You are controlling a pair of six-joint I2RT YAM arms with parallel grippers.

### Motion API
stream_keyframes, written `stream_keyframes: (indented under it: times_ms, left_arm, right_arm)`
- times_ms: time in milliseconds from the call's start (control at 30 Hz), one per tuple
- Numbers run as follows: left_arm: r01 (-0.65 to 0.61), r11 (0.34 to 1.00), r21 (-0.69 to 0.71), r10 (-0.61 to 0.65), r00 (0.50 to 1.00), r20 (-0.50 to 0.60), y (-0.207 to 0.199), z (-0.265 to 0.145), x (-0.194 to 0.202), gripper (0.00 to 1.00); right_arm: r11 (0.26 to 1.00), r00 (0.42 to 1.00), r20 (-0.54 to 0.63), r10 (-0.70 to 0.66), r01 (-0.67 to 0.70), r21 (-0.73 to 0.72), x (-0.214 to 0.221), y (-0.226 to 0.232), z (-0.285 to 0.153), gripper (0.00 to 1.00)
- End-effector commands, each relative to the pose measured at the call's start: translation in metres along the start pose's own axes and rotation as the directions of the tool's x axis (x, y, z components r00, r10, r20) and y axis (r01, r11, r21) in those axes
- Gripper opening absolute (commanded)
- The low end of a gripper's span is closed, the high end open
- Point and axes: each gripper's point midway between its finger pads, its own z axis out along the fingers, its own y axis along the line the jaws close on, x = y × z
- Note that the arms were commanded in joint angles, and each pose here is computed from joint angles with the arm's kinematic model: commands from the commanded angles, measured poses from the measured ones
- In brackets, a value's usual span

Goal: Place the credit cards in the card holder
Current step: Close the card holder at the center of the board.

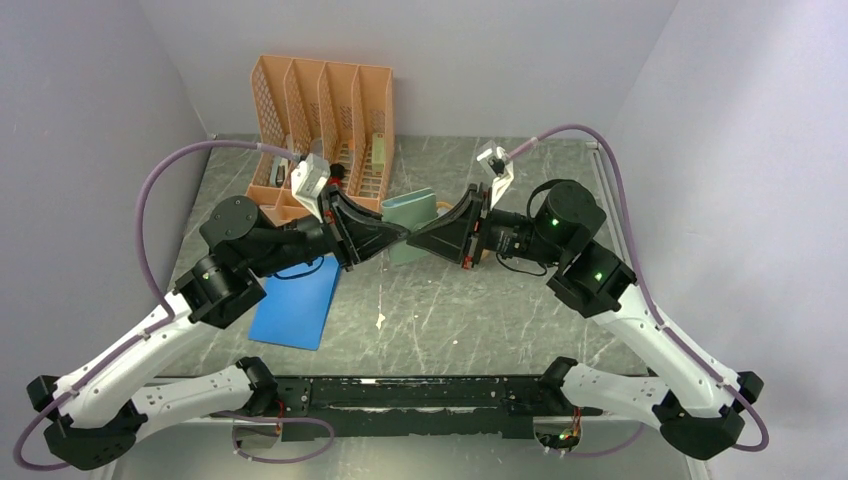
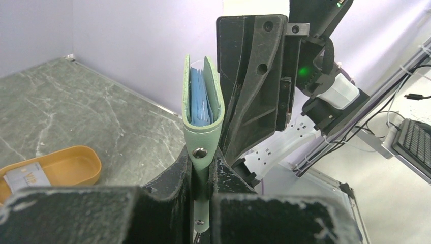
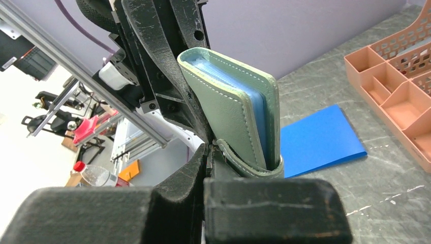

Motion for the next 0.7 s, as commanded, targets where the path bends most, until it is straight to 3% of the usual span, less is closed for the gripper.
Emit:
stream_keyframes:
  times_ms: [0, 200, 400, 667]
  left_arm:
    - [0.003, 0.98, 0.199, 0.005, 0.999, -0.04, -0.053, -0.014, 0.001, 0.05]
    - [-0.01, 1.0, -0.023, 0.011, 0.998, 0.066, -0.019, -0.022, -0.017, 0.05]
    - [0.007, 0.992, -0.123, 0.006, 0.994, 0.108, -0.003, -0.026, -0.025, 0.05]
    - [0.053, 0.976, -0.21, -0.027, 0.992, 0.123, 0.013, -0.023, -0.027, 0.05]
  right_arm:
    - [0.992, 1.0, -0.015, -0.023, 0.024, 0.122, 0.007, -0.04, 0.014, 0.0]
    - [0.991, 0.995, -0.043, -0.088, 0.092, 0.1, 0.007, -0.025, -0.004, 0.0]
    - [0.984, 0.986, -0.058, -0.157, 0.161, 0.071, 0.0, -0.006, -0.022, 0.39]
    - [0.975, 0.987, 0.022, -0.162, 0.156, 0.16, -0.016, -0.016, -0.027, 0.52]
